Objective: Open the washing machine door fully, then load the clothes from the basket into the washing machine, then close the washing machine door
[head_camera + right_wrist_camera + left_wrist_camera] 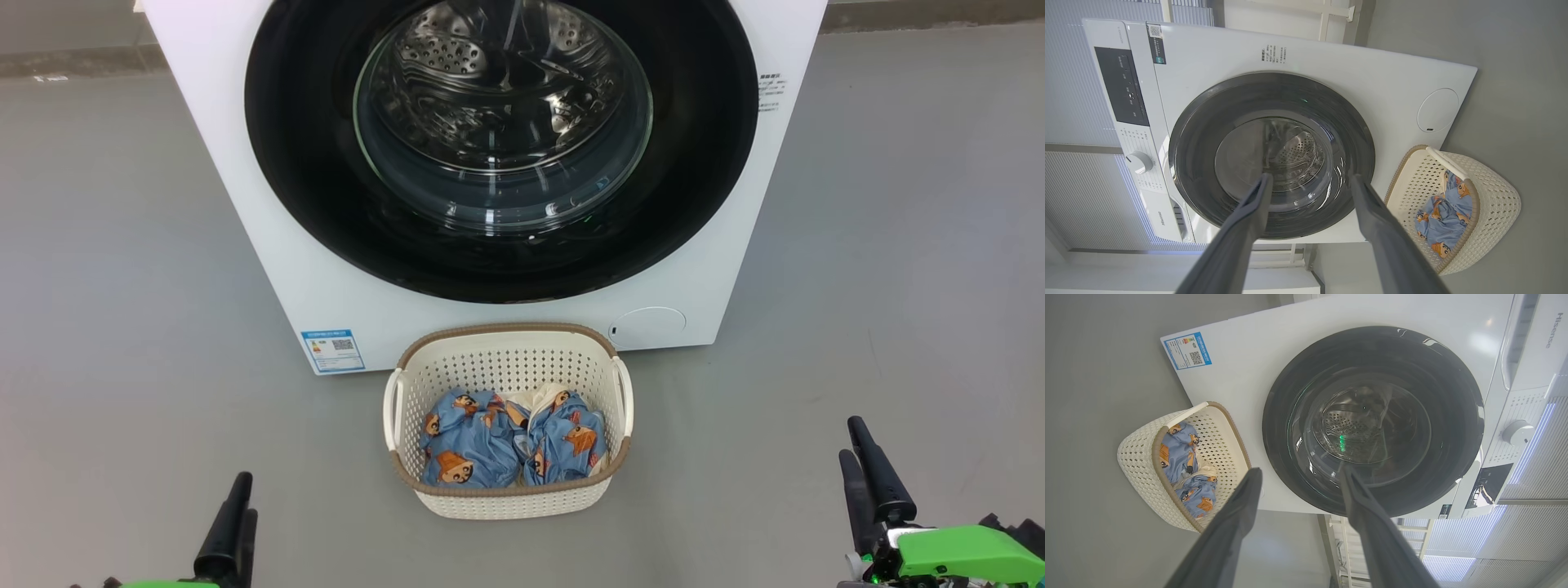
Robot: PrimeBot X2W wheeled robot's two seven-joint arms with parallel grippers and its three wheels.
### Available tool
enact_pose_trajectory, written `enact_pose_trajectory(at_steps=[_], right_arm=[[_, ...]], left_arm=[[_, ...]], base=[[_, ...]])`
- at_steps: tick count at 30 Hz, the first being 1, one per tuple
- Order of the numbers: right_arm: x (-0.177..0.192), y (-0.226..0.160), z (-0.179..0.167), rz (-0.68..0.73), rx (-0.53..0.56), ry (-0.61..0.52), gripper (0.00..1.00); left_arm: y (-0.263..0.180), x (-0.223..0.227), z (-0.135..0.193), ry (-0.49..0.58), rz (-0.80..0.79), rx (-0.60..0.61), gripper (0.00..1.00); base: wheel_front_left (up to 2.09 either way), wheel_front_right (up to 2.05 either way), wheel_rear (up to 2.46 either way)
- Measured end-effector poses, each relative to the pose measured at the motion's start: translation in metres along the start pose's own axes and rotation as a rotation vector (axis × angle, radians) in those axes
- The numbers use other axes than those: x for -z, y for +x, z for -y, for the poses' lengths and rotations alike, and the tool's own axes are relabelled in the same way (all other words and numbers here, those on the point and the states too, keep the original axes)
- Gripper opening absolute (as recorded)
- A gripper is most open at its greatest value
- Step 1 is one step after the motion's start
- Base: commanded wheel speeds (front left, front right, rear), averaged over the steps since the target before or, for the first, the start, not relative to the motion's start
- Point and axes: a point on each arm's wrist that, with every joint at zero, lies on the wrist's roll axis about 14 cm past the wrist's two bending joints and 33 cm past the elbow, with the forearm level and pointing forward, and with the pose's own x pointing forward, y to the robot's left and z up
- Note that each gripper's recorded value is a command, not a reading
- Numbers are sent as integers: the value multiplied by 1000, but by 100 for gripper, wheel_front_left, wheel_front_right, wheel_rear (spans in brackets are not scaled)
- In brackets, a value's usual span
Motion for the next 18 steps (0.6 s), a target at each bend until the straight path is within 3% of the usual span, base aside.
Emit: enact_pose_trajectory(at_steps=[18], right_arm=[[3,3,-12,-5,-36,-217,100]], left_arm=[[1,1,9,164,10,26,100]], base=[[0,0,0]])
